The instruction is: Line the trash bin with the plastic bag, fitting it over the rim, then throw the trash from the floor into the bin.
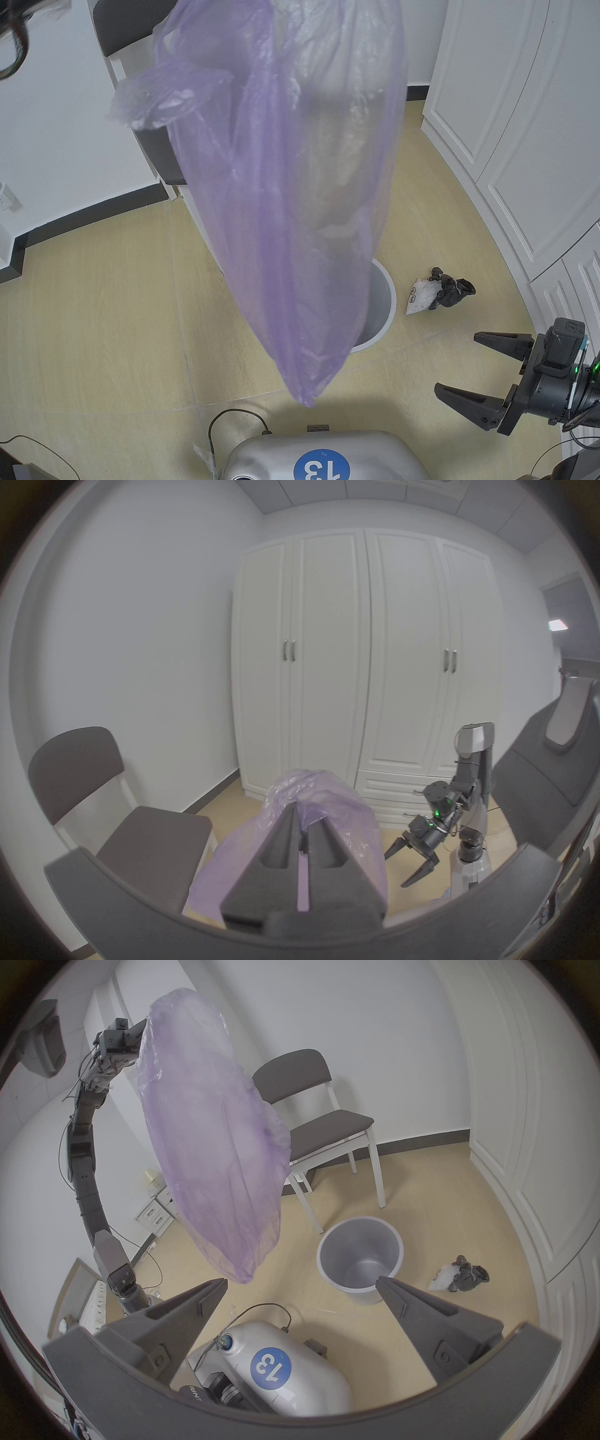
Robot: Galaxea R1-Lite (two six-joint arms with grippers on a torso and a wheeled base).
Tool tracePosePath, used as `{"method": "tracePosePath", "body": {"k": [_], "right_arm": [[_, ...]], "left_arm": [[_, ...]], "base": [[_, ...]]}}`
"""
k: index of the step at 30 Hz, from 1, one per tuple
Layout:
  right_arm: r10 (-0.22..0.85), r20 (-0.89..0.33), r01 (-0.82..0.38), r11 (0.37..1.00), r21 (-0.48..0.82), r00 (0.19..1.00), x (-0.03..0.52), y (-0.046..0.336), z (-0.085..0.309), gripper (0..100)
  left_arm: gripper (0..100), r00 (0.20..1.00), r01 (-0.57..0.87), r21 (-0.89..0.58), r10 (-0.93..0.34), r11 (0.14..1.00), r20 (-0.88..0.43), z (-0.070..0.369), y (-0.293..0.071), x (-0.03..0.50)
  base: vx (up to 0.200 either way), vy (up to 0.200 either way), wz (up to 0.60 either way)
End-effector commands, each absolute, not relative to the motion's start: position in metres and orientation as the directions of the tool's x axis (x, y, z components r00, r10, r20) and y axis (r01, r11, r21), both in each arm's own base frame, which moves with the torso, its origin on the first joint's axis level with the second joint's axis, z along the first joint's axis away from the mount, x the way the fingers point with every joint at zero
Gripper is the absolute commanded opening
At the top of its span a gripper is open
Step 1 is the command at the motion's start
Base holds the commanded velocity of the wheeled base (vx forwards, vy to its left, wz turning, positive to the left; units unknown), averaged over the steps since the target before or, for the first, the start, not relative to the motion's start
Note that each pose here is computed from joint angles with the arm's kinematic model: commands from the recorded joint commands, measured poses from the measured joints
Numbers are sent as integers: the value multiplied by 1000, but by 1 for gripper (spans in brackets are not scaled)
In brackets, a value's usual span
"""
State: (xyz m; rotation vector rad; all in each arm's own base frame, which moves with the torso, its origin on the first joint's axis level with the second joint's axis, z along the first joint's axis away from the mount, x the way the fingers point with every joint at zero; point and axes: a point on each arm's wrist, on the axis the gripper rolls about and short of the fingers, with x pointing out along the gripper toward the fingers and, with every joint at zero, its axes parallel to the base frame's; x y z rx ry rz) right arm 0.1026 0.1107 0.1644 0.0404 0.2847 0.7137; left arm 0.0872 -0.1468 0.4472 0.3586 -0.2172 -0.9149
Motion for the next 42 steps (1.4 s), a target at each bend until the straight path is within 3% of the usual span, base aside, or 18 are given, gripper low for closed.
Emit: {"method": "tracePosePath", "body": {"k": [1,3,8,17,22,33,42], "right_arm": [[663,-267,-640,747,177,700,108,124,161,100],[668,-235,-622,744,244,706,112,132,161,100],[669,-200,-611,739,284,716,110,139,162,100],[689,-214,-634,722,277,692,102,152,160,100],[663,-208,-610,745,270,719,108,166,160,100],[632,-88,-565,740,365,770,124,190,180,100],[674,-123,-593,709,381,728,117,220,172,100]], "left_arm": [[0,665,675,389,-745,627,48,453,-170,94],[0,781,562,386,-623,732,44,447,-204,99],[0,871,427,346,-482,836,91,443,-237,93],[0,892,389,339,-442,856,93,444,-234,95],[0,895,382,334,-435,862,99,446,-230,96],[0,893,384,324,-437,864,109,450,-224,93],[0,907,355,314,-406,881,115,453,-218,93]], "base": [[0,0,0],[0,0,0],[0,0,0],[0,0,0],[0,0,0],[0,0,0],[0,0,0]]}}
